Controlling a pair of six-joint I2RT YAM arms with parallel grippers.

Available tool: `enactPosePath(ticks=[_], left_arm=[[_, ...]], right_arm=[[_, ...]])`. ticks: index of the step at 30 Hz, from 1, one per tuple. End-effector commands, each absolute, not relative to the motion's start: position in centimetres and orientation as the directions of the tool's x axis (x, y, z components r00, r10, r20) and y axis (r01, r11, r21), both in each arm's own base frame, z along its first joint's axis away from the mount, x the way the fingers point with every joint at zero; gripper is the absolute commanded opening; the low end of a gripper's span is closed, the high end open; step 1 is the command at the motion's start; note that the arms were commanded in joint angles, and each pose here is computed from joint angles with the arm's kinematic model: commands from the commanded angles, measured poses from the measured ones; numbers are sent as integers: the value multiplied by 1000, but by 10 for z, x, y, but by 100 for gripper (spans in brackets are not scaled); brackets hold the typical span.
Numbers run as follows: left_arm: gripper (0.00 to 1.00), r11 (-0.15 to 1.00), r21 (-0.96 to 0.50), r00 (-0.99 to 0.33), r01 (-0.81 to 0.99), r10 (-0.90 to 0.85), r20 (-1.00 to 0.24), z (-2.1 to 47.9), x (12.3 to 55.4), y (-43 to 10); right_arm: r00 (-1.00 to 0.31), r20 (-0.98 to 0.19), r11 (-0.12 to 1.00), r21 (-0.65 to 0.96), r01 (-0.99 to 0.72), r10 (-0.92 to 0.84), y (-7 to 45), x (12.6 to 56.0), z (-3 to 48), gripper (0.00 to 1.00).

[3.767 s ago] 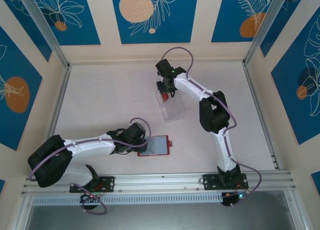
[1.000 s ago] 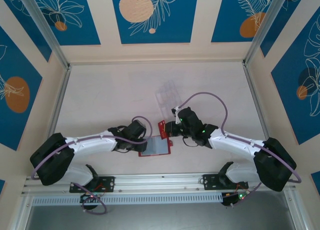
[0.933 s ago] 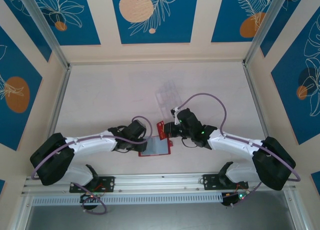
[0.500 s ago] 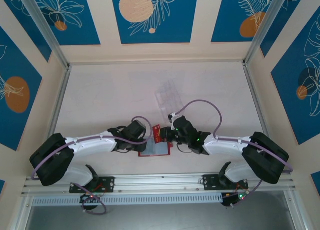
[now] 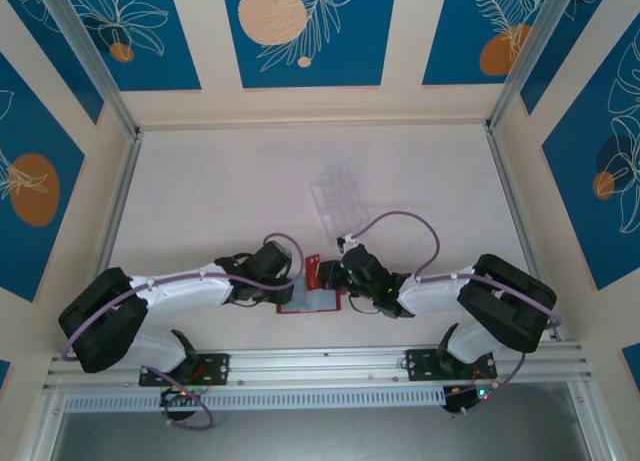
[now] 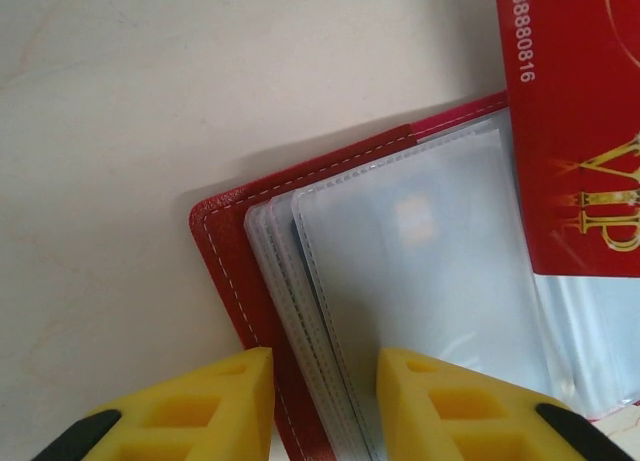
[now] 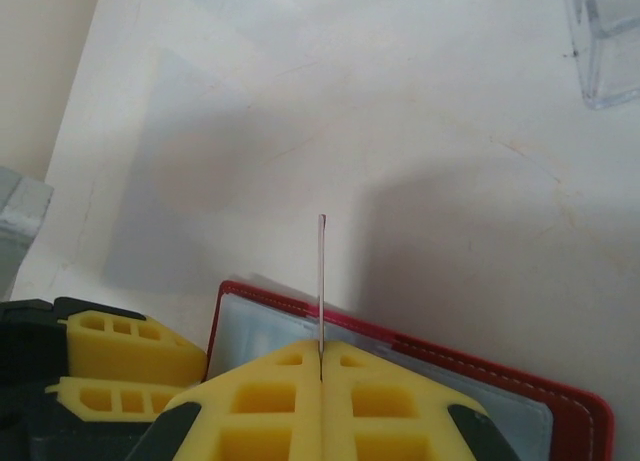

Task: Put the credit cards into the card holder
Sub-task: Insert the credit card into the card slot.

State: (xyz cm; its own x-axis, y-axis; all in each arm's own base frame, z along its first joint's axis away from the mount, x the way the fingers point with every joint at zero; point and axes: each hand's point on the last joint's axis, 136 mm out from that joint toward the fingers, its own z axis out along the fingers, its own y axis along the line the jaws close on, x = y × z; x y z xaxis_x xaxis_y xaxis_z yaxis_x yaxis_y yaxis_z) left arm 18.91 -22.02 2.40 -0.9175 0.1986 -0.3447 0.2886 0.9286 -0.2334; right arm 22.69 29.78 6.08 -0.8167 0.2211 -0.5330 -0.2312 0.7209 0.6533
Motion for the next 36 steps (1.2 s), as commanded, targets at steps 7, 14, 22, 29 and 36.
enactPosePath(ticks=[7, 14, 22, 29, 36], left_arm=[[32, 953, -163, -943, 256, 209, -259, 1, 173, -194], [32, 953, -160, -943, 256, 210, -258, -1, 172, -193], [32, 954, -162, -943, 253, 207, -259, -1, 172, -193], [32, 954, -163, -944, 252, 205, -259, -2, 171, -192], [32, 953, -163, -943, 254, 206, -262, 0, 172, -192]], right_arm=[[-798, -539, 690, 686, -230, 270, 303, 231, 76, 0], [-805, -530, 678, 696, -234, 267, 307, 231, 77, 0], [-811, -521, 658, 713, -241, 268, 310, 228, 84, 0], [-811, -518, 661, 713, -234, 271, 307, 227, 85, 0], [-818, -513, 668, 708, -231, 260, 310, 228, 78, 0]])
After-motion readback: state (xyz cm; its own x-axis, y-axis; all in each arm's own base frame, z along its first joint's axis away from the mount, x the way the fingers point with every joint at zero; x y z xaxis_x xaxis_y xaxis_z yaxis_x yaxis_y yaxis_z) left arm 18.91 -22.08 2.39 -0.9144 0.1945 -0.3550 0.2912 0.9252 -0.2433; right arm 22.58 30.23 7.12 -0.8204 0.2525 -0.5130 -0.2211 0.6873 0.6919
